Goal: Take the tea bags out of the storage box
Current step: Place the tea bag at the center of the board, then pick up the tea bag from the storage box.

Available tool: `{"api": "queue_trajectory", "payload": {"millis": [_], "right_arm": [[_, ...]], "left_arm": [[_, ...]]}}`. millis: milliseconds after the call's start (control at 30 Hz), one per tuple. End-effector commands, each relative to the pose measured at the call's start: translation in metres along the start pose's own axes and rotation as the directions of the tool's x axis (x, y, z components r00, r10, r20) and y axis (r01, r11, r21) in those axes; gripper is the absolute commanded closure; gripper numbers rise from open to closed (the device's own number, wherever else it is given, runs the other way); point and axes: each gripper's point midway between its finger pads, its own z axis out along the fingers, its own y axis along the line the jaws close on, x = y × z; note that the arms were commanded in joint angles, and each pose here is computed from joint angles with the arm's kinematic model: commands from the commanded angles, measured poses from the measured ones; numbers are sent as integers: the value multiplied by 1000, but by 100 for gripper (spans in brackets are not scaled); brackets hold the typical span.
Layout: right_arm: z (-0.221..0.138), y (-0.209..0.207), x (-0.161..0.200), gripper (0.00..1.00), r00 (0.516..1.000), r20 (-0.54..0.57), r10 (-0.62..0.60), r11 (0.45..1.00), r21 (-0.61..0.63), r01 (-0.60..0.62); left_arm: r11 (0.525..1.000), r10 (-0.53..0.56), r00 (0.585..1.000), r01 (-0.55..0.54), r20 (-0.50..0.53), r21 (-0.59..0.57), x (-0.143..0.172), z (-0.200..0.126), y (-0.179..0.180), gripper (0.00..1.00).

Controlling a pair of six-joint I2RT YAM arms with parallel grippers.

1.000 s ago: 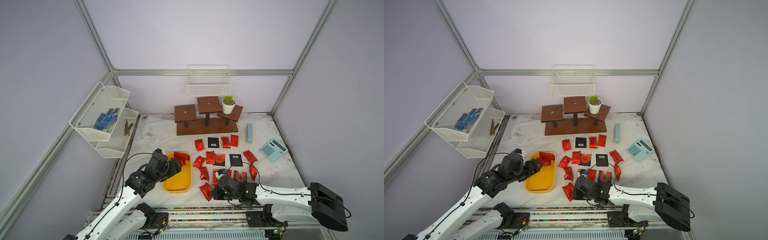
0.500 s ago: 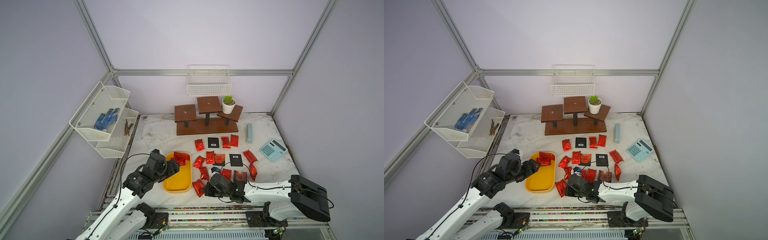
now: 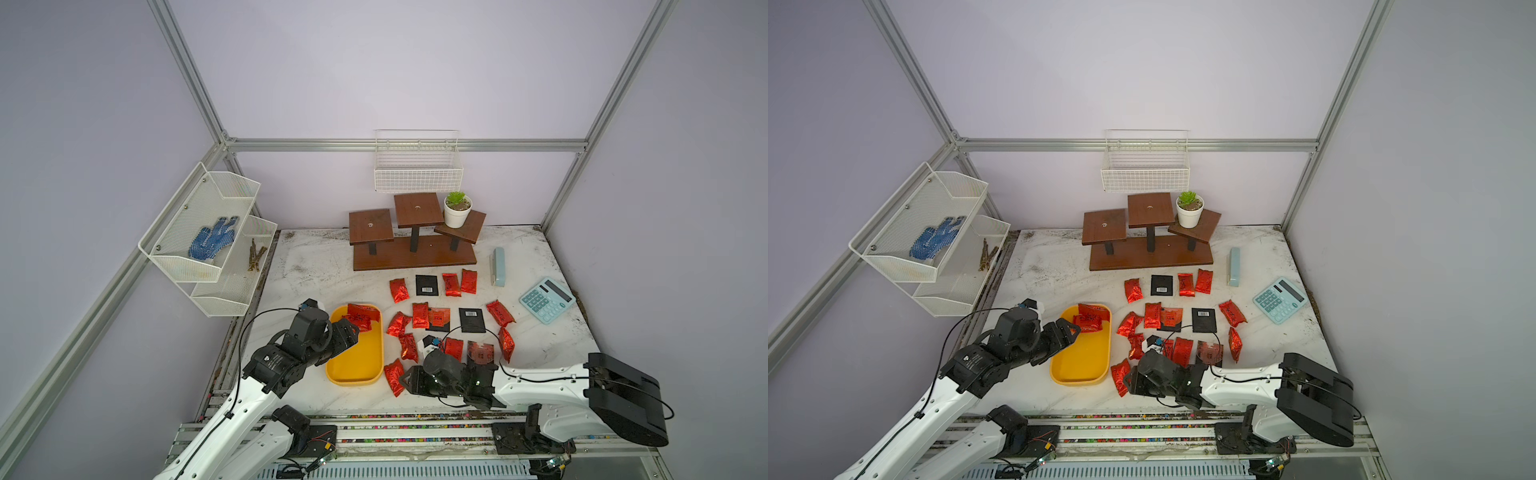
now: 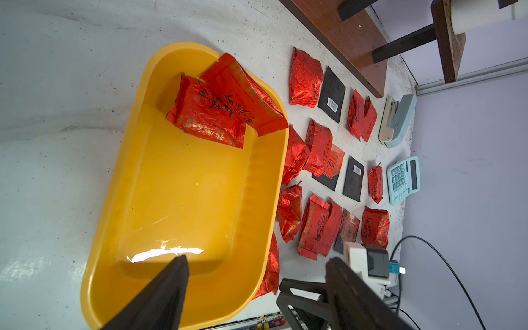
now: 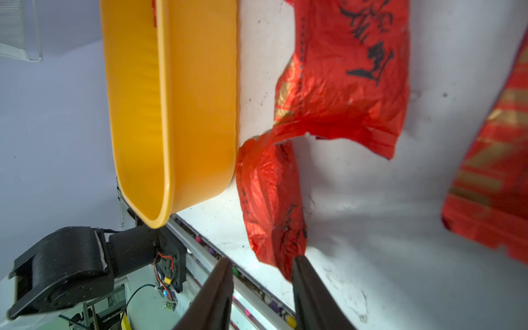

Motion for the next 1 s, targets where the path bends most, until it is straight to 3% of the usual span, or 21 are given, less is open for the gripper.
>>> {"api": "queue_trajectory", "payload": {"millis": [0, 167, 300, 400, 700, 967], "right_arm": [[-20, -4, -2, 59, 997, 19, -76, 996, 38, 75], [-49, 3, -26, 56, 968, 98, -233, 968, 121, 221], [-67, 37, -59, 51, 894, 159, -420, 903, 169, 394], [-64, 63, -84, 50, 828, 136, -543, 830, 235, 505], [8, 110, -147, 47, 661, -18, -750, 610, 367, 702], [71, 106, -185, 47, 610, -126, -782, 504, 446, 740]], "left_arm": [[999, 28, 999, -29, 30, 30, -11, -8, -10, 21], [999, 31, 999, -31, 15, 9, -21, -2, -8, 21], [1000, 6, 1000, -6, 2, 16, -31, 4, -5, 21], [999, -33, 999, 33, -17, 27, -39, 11, 2, 21], [987, -149, 987, 152, -66, 44, -45, 18, 21, 22], [980, -175, 985, 175, -6, 91, -36, -3, 23, 22]]}}
